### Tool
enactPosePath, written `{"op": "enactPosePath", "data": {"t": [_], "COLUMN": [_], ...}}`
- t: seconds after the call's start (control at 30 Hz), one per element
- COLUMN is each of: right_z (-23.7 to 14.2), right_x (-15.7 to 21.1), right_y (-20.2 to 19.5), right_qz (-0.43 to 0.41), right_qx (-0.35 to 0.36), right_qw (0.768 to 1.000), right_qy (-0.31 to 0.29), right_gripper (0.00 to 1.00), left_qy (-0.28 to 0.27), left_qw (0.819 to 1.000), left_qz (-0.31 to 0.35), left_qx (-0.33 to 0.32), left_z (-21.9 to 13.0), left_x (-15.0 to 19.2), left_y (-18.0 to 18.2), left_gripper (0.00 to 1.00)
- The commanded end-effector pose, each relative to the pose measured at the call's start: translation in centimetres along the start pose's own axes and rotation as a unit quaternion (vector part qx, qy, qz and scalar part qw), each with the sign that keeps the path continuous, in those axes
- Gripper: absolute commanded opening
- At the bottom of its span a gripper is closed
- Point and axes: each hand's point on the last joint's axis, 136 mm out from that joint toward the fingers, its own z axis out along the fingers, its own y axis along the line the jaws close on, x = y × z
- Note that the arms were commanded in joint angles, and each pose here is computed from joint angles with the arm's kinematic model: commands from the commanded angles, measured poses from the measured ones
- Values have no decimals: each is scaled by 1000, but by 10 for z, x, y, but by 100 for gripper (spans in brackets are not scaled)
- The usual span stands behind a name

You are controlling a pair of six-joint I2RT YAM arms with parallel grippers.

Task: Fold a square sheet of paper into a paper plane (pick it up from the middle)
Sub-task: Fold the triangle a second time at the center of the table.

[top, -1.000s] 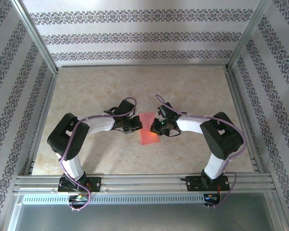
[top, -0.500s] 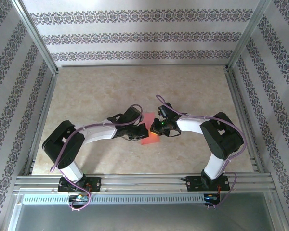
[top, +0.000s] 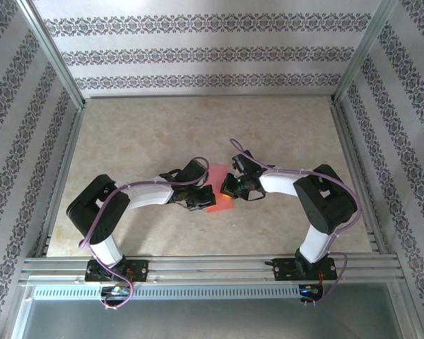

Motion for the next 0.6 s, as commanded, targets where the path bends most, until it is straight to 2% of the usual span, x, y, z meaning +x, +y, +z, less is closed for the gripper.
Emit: {"op": "enactPosePath", "data": {"t": [0.0, 0.57], "right_z": [13, 13], "right_x": [13, 14], "right_y": [-65, -69], "right_qz": [51, 53], "right_qx": [107, 111], "right_qw": [993, 992], "right_qy": [16, 17], "right_gripper": [7, 7], "left_qy": [12, 12], "left_qw": [999, 998], "left_qz": [-17, -28], "left_qx": [-38, -59], "left_z": [6, 8], "left_x": [9, 9], "left_y": [23, 36], "left_gripper": [8, 7]}}
